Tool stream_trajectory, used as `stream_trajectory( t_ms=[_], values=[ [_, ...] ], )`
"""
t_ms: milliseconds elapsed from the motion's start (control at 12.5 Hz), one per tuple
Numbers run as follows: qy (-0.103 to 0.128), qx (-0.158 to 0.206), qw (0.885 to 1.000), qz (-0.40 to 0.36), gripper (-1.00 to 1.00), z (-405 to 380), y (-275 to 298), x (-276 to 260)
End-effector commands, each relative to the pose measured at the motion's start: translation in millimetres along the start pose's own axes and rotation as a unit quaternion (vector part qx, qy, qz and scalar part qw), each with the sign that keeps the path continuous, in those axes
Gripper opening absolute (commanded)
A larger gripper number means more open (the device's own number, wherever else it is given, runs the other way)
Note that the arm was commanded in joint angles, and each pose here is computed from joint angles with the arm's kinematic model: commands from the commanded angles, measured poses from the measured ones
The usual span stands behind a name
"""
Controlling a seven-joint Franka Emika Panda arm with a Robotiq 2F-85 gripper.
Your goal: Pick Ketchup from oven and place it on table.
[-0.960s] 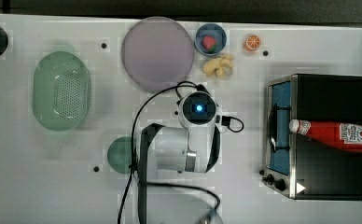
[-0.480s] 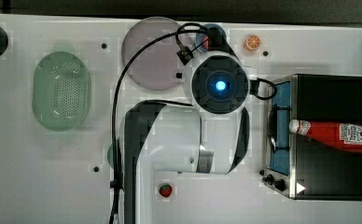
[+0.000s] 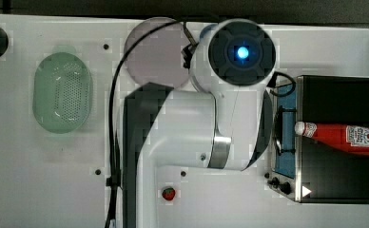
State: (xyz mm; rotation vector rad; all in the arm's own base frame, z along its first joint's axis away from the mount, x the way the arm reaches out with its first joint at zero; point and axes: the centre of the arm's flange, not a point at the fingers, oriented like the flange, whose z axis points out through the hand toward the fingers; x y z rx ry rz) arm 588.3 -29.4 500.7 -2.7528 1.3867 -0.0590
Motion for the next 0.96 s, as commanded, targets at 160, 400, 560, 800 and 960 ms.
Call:
stream_trajectory(
  t_ms=[160, 400, 560, 800, 960],
  values=[
    [-0.005, -0.018, 1.0, -0.004, 1.0, -72.4, 5.8, -13.3],
    [-0.011, -0.047, 0.999, 0.012, 1.0, -100.3, 13.2, -16.4],
    [-0.012, -0.063, 0.998, 0.018, 1.0, -107.2, 17.7, -17.8],
    [-0.012, -0.064, 0.998, 0.019, 1.0, -106.2, 17.9, -17.0],
    [-0.013, -0.065, 0.998, 0.018, 1.0, -104.9, 16.6, -17.6]
  ],
)
